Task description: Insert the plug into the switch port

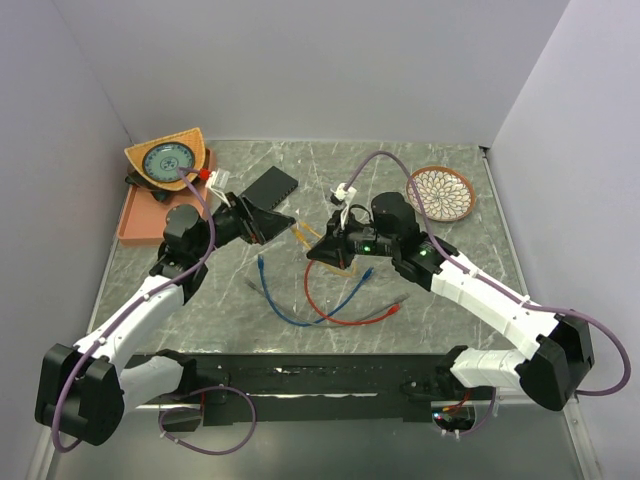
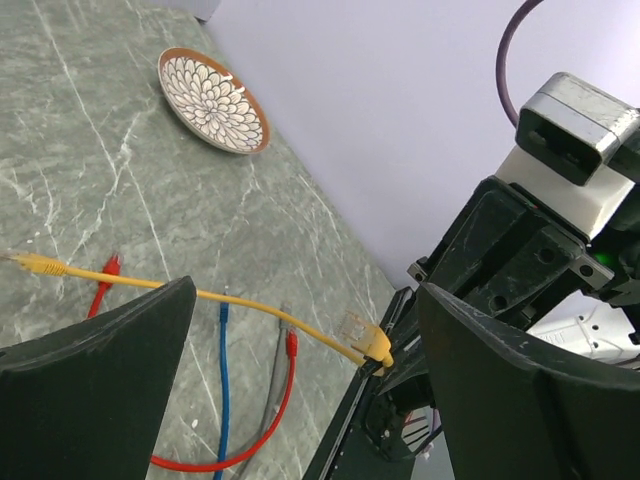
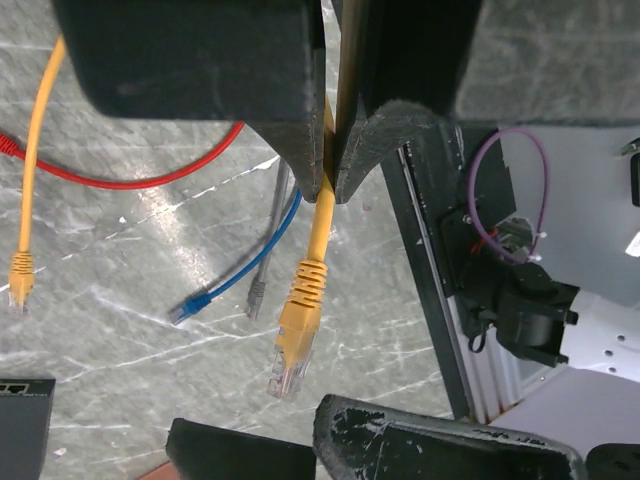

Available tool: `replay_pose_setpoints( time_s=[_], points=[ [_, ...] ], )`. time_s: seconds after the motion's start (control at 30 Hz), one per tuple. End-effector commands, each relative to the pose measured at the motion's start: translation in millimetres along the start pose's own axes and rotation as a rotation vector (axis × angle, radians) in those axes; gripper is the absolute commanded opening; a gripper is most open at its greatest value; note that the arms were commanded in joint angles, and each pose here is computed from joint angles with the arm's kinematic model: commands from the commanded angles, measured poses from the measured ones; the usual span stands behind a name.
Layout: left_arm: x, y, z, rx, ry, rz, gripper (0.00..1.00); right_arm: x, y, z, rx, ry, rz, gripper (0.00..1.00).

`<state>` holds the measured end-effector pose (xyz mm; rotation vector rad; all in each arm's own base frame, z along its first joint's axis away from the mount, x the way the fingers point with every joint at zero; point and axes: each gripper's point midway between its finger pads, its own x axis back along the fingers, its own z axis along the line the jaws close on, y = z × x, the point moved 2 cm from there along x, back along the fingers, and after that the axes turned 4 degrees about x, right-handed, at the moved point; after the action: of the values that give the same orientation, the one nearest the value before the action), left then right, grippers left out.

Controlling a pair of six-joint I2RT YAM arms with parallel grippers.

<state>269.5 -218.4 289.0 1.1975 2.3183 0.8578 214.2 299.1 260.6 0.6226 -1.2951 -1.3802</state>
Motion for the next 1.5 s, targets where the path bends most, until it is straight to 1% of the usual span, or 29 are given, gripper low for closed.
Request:
replay_pose_setpoints(
  time_s=[0.0,0.07,0.17,0.37,0.53,0.6,0.7,0.77,0.8,0.83,0.9,0.93,0.97,1.07,1.1,1.2,1.27,1.3,1.33,1.37,1.4,1.47],
  points=[
    [-1,16,-26,-0.032,-0.094,-0.043,0.99,9,17,8,0.038,0.045,-0.072,0.00],
    [0,17,-32,-0.025,-0.131,-0.055,0.99,10,17,10,0.039,0.064,-0.075,0.00],
    [1,15,-40,-0.029,-0.186,-0.043,0.99,12,16,11,0.033,0.087,-0.080,0.00],
    [2,10,-48,-0.059,-0.236,0.001,0.93,20,21,12,0.008,0.149,-0.121,0.00],
    [-1,6,-46,-0.066,-0.220,0.030,0.86,25,25,13,-0.010,0.187,-0.144,0.00],
    [-4,4,-48,-0.066,-0.228,0.044,0.80,25,25,14,-0.011,0.198,-0.139,0.00],
    [-10,-1,-48,-0.058,-0.239,0.071,0.75,24,26,15,-0.014,0.209,-0.136,0.00],
    [-13,-4,-48,-0.052,-0.247,0.086,0.69,24,26,14,-0.017,0.209,-0.133,0.00],
    [-15,-5,-50,-0.046,-0.254,0.093,0.62,23,26,15,-0.020,0.212,-0.131,0.00],
    [-16,-6,-50,-0.042,-0.257,0.095,0.59,23,26,14,-0.020,0.210,-0.131,0.00],
    [-18,-8,-51,-0.035,-0.267,0.098,0.47,23,24,13,-0.023,0.206,-0.126,0.00],
    [-18,-8,-51,-0.032,-0.268,0.095,0.41,22,24,12,-0.027,0.204,-0.123,0.00],
    [-19,-7,-51,-0.031,-0.271,0.093,0.30,22,23,13,-0.029,0.205,-0.118,0.00],
    [-21,-8,-54,-0.030,-0.277,0.100,0.13,20,19,10,-0.038,0.193,-0.107,0.00],
    [-22,-10,-54,-0.028,-0.276,0.108,0.02,20,18,9,-0.043,0.188,-0.105,0.00],
    [-23,-12,-57,-0.026,-0.283,0.116,0.01,20,21,6,-0.046,0.162,-0.108,0.01],
    [-23,-11,-57,-0.020,-0.275,0.107,0.01,20,22,-2,-0.059,0.107,-0.105,0.18],
    [-23,-11,-56,-0.008,-0.264,0.106,0.01,22,28,-2,-0.044,0.092,-0.116,0.30],
    [-24,-7,-56,-0.002,-0.243,0.084,0.01,24,25,-3,-0.051,0.073,-0.102,0.36],
    [-25,-6,-56,0.002,-0.234,0.078,0.01,25,29,-10,-0.041,0.020,-0.113,0.44],
    [-26,-8,-51,0.021,-0.195,0.086,0.01,30,36,-9,-0.023,0.004,-0.131,0.58],
    [-29,0,-51,0.029,-0.139,0.044,0.01,34,39,-12,-0.012,-0.041,-0.135,0.74]
  ],
)
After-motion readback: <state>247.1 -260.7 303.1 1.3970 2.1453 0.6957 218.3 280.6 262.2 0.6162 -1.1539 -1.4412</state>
